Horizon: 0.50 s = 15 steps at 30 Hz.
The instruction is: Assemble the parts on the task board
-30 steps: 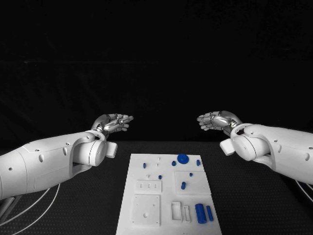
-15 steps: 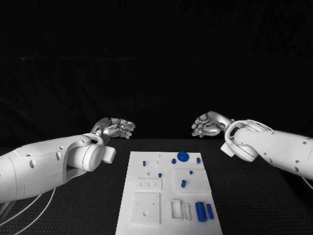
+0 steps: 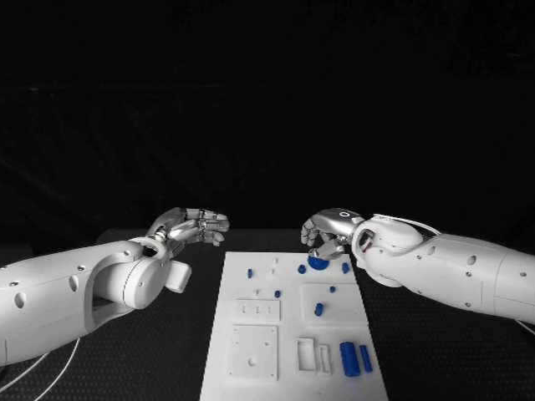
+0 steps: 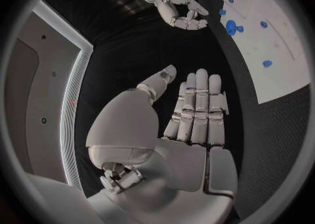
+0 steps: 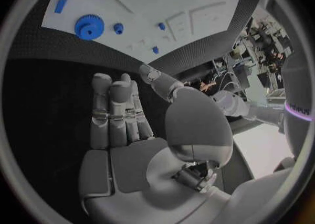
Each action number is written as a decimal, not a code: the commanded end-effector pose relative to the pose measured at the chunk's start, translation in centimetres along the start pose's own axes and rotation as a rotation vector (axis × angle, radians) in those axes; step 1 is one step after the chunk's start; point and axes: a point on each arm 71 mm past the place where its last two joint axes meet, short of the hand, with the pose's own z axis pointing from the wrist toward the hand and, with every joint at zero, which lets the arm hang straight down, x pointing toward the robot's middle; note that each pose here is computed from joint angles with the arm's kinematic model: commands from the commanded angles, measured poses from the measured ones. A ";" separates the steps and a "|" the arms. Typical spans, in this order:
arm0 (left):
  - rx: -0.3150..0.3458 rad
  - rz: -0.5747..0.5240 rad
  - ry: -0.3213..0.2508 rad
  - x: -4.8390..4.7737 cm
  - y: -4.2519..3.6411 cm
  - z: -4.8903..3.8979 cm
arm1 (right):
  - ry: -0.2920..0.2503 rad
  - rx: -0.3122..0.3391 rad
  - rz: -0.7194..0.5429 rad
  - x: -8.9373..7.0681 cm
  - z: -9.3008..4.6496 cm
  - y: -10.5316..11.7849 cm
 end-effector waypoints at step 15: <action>0.021 -0.008 0.061 1.08 -0.65 -0.33 | 0.023 0.016 -0.263 1.6 0.7 0.7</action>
